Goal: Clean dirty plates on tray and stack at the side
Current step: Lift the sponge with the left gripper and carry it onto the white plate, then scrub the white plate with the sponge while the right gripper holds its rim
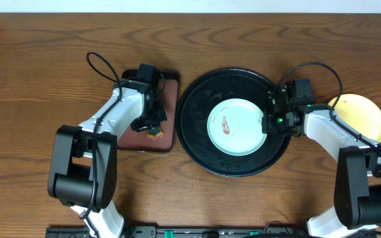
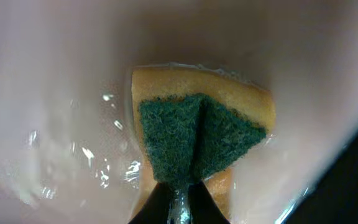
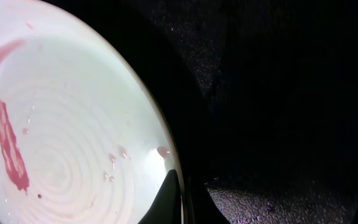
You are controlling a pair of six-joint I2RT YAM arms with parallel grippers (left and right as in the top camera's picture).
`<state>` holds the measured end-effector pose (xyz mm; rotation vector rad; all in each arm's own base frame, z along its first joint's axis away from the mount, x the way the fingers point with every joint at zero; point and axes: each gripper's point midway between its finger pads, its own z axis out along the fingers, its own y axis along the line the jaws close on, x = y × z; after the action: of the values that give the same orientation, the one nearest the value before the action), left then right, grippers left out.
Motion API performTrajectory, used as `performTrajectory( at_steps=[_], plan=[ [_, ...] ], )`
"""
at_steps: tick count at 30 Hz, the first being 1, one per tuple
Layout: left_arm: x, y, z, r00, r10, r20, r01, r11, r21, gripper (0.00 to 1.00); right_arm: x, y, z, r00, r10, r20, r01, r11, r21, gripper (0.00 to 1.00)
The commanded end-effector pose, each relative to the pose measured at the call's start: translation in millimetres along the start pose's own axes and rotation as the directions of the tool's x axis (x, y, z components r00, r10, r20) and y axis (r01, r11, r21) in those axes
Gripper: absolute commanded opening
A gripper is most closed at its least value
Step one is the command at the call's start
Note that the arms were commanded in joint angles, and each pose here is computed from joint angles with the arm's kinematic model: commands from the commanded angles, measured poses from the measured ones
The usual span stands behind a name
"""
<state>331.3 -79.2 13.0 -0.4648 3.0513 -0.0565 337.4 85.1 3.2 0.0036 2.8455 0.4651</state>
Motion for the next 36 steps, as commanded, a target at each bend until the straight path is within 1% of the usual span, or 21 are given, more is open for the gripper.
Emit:
performTrajectory(
  at_steps=[1, 4, 6, 10, 12, 13, 15, 16, 20, 24, 29, 31, 34, 36],
  plan=[
    [-7.7, -5.2, -15.8, 0.998, 0.066, -0.01, -0.066, 0.998, -0.009, 0.07, 7.6, 2.0, 5.4, 0.999, 0.01, -0.032, -0.01, 1.0, -0.013, 0.01],
    [-16.1, -16.0, -46.0, 0.996, 0.084, -0.012, -0.084, 0.996, 0.009, 0.07, 7.6, 1.9, 5.4, 0.999, 0.01, -0.032, -0.01, 1.0, -0.013, 0.01],
    [-19.7, -31.1, -66.1, 0.993, 0.117, -0.008, -0.117, 0.992, 0.054, 0.07, 7.5, 2.2, 5.4, 0.999, -0.009, -0.031, 0.008, 1.0, -0.013, 0.01],
    [-18.7, -79.4, -97.5, 0.984, 0.176, 0.024, -0.177, 0.964, 0.199, 0.07, 7.5, 2.4, 5.5, 0.999, -0.018, -0.031, 0.018, 1.0, -0.014, 0.01],
    [-14.5, -104.9, -101.6, 0.978, 0.203, 0.05, -0.209, 0.942, 0.262, 0.07, 7.6, 2.3, 5.5, 0.999, -0.018, -0.032, 0.017, 1.0, -0.013, 0.01],
    [-12.2, -114.8, -101.6, 0.977, 0.205, 0.062, -0.214, 0.938, 0.273, 0.08, 7.7, 2.3, 5.5, 0.999, -0.018, -0.032, 0.017, 1.0, -0.013, 0.01],
    [-5.1, -136.3, -99.3, 0.972, 0.221, 0.084, -0.236, 0.926, 0.294, 0.07, 7.7, 2.3, 5.5, 0.999, -0.018, -0.032, 0.017, 1.0, -0.013, 0.01],
    [3.8, -154.3, -96.4, 0.968, 0.232, 0.096, -0.251, 0.917, 0.312, 0.08, 8.0, 2.2, 5.5, 0.999, -0.017, -0.033, 0.017, 1.0, -0.013, 0.01],
    [21.8, -189.8, -84.7, 0.96, 0.257, 0.11, -0.279, 0.897, 0.342, 0.08, 10.7, 1.9, 5.5, 0.999, -0.015, -0.044, 0.014, 1.0, -0.012, 0.01],
    [38.9, -218.1, -61.9, 0.952, 0.288, 0.1, -0.305, 0.884, 0.354, 0.07, 14.0, 1.5, 5.3, 0.998, -0.031, -0.057, 0.03, 0.999, -0.011, 0.01],
    [64.5, -239.1, -28.6, 0.949, 0.313, 0.029, -0.302, 0.879, 0.369, 0.07, 16.3, 1.1, 5.1, 0.997, -0.034, -0.066, 0.033, 0.999, -0.01, 0.01],
    [74.9, -251.3, -20.3, 0.947, 0.322, -0.01, -0.289, 0.862, 0.417, 0.07, 16.9, 1.0, 5.1, 0.997, -0.033, -0.068, 0.032, 0.999, -0.01, 0.01],
    [89.2, -270.0, -12.1, 0.933, 0.355, -0.054, -0.283, 0.818, 0.5, 0.07, 18.3, 0.8, 5.0, 0.997, -0.031, -0.074, 0.031, 0.999, -0.009, 0.01],
    [92.4, -268.2, -3.5, 0.932, 0.355, -0.075, -0.275, 0.827, 0.489, 0.08, 18.9, 0.8, 5.0, 0.997, -0.03, -0.077, 0.029, 1.0, -0.009, 0.01]
  ],
)
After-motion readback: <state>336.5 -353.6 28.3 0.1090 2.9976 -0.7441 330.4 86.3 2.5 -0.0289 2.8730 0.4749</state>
